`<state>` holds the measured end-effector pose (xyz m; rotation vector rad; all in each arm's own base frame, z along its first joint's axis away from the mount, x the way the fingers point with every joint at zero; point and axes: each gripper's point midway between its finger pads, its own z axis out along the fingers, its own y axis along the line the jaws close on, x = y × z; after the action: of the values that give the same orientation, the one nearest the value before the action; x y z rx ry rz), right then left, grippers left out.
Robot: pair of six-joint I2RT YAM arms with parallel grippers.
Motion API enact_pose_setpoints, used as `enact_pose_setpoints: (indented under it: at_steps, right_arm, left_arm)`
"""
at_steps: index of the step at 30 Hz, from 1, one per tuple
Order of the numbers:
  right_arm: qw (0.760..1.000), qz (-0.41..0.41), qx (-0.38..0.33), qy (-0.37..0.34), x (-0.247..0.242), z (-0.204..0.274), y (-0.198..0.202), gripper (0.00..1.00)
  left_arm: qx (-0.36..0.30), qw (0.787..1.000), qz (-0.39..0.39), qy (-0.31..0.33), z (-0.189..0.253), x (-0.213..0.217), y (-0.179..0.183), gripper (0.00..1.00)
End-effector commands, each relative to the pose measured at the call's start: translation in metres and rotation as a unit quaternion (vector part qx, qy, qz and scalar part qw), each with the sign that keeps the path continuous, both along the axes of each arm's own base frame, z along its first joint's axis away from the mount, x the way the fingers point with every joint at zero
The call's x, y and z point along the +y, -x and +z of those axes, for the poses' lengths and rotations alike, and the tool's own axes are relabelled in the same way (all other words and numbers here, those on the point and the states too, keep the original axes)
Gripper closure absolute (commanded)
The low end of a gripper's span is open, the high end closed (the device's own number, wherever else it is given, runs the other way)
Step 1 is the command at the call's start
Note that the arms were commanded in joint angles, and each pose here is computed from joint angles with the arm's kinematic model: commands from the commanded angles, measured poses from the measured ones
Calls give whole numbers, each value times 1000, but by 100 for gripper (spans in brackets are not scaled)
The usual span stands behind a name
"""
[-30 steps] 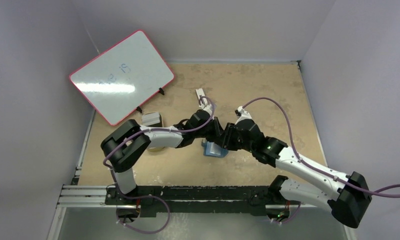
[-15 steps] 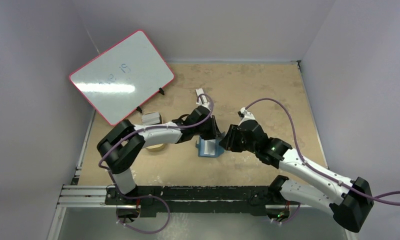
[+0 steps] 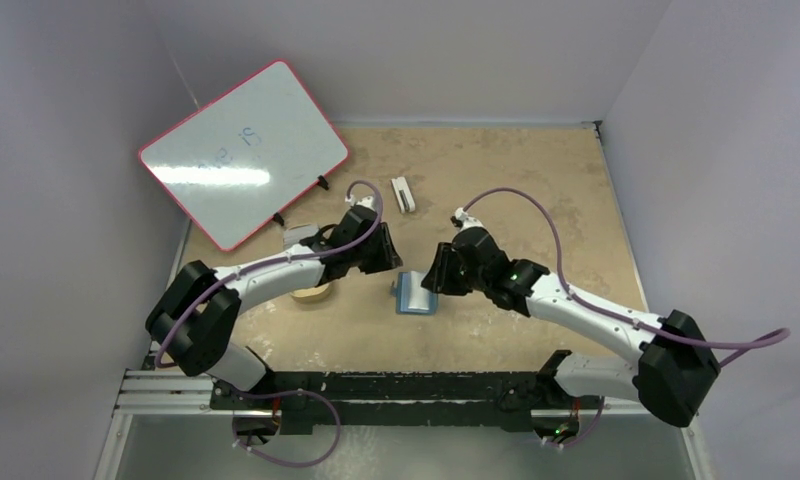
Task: Put the credit cards into the card holder
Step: Open the card holder at the center of the board.
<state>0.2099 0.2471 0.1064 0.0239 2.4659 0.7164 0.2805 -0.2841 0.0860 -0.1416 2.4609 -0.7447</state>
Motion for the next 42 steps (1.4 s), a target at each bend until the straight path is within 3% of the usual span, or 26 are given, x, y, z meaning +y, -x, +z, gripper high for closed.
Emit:
enact_pose_setpoints:
  at_steps: [1, 7, 15, 31, 38, 42]
  right_arm:
    - [997, 27, -46, -61, 30, 44, -17, 64]
    - [999, 20, -28, -41, 38, 24, -27, 61]
    - [998, -13, 13, 58, 7, -28, -25, 58]
    - [998, -45, 28, 28, -16, -59, -13, 60]
    - [998, -53, 40, 4, -27, -72, -10, 61]
    - [997, -68, 38, 3, -38, -73, -8, 61]
  left_arm:
    - [-1, 999, -23, -22, -11, 7, 9, 70]
    - [10, 999, -34, -15, -22, 3, 14, 65]
    - [34, 998, -44, -9, -41, -4, 18, 61]
    - [51, 997, -49, 24, -54, -17, 20, 58]
    - [66, 990, -63, 107, -46, -40, 28, 60]
    - [75, 991, -51, 96, -55, -33, 31, 60]
